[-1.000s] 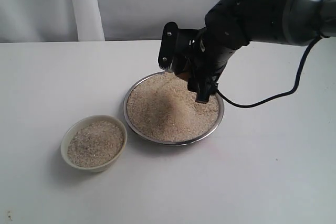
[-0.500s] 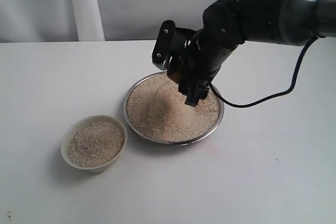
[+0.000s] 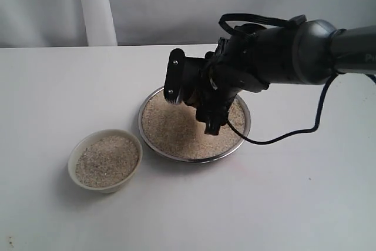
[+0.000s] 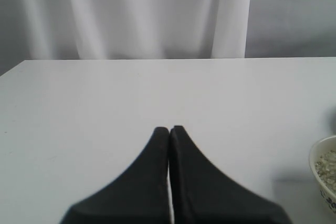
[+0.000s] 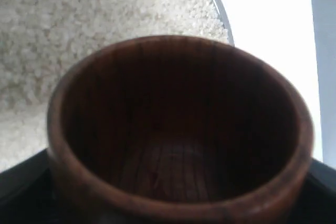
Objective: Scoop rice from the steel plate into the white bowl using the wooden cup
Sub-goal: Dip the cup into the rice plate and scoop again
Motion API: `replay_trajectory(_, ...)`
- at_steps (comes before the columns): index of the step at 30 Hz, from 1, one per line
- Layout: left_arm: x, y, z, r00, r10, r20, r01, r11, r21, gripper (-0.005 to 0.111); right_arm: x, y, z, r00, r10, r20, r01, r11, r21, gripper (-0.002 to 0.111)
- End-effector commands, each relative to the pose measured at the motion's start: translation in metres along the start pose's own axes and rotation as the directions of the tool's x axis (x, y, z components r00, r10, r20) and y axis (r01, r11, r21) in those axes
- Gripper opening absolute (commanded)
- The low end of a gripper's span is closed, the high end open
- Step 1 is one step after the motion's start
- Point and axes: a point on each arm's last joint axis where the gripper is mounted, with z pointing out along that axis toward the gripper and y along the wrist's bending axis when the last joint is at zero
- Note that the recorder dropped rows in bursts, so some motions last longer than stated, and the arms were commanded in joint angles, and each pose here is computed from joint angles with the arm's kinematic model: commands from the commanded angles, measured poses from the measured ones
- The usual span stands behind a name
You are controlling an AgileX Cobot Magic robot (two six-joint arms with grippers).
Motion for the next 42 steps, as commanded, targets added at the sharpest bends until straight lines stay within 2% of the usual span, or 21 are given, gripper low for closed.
replay_trajectory(1, 0.0, 0.0, 0.0, 1.0, -0.003, 0.007, 0.003, 1.0, 0.002, 0.0, 0.008, -0.011, -0.006, 0.98, -0.14, -0.14, 0.139, 0.99, -0.017, 0.0)
replay_trajectory(5, 0.0, 0.0, 0.0, 1.0, -0.003, 0.007, 0.003, 1.0, 0.002, 0.0, 0.001, -0.036, -0.022, 0.955, -0.223, -0.196, 0.228, 0.974, 0.003, 0.0)
replay_trajectory(9, 0.0, 0.0, 0.0, 1.0, -0.003, 0.007, 0.003, 1.0, 0.002, 0.0, 0.003, -0.04, -0.022, 0.917, -0.302, -0.26, 0.309, 0.951, -0.013, 0.0)
replay_trajectory(12, 0.0, 0.0, 0.0, 1.0, -0.003, 0.007, 0.003, 1.0, 0.002, 0.0, 0.009, -0.03, 0.0, 0.86, -0.355, -0.367, 0.359, 0.931, -0.058, 0.0)
replay_trajectory(15, 0.0, 0.0, 0.0, 1.0, -0.003, 0.007, 0.003, 1.0, 0.002, 0.0, 0.004, -0.021, 0.014, 0.827, -0.396, -0.399, 0.409, 0.911, -0.055, 0.0)
replay_trajectory(19, 0.0, 0.0, 0.0, 1.0, -0.003, 0.007, 0.003, 1.0, 0.002, 0.0, -0.001, -0.006, 0.035, 0.75, -0.499, -0.435, 0.52, 0.851, -0.078, 0.0)
replay_trajectory(23, 0.0, 0.0, 0.0, 1.0, -0.003, 0.007, 0.003, 1.0, 0.002, 0.0, 0.003, -0.001, 0.051, 0.694, -0.535, -0.482, 0.571, 0.817, -0.085, 0.0)
replay_trajectory(26, 0.0, 0.0, 0.0, 1.0, -0.003, 0.007, 0.003, 1.0, 0.002, 0.0, 0.004, 0.005, 0.061, 0.682, -0.553, -0.478, 0.583, 0.806, -0.102, 0.0)
replay_trajectory(28, 0.0, 0.0, 0.0, 1.0, -0.003, 0.007, 0.003, 1.0, 0.002, 0.0, 0.003, 0.011, 0.068, 0.699, -0.556, -0.449, 0.575, 0.811, -0.109, 0.0)
replay_trajectory(32, 0.0, 0.0, 0.0, 1.0, -0.003, 0.007, 0.003, 1.0, 0.002, 0.0, -0.005, 0.018, 0.075, 0.781, -0.524, -0.339, 0.53, 0.844, -0.085, 0.0)
replay_trajectory(42, 0.0, 0.0, 0.0, 1.0, -0.003, 0.007, 0.003, 1.0, 0.002, 0.0, -0.019, 0.029, 0.084, 0.879, -0.448, -0.163, 0.444, 0.894, -0.061, 0.0)
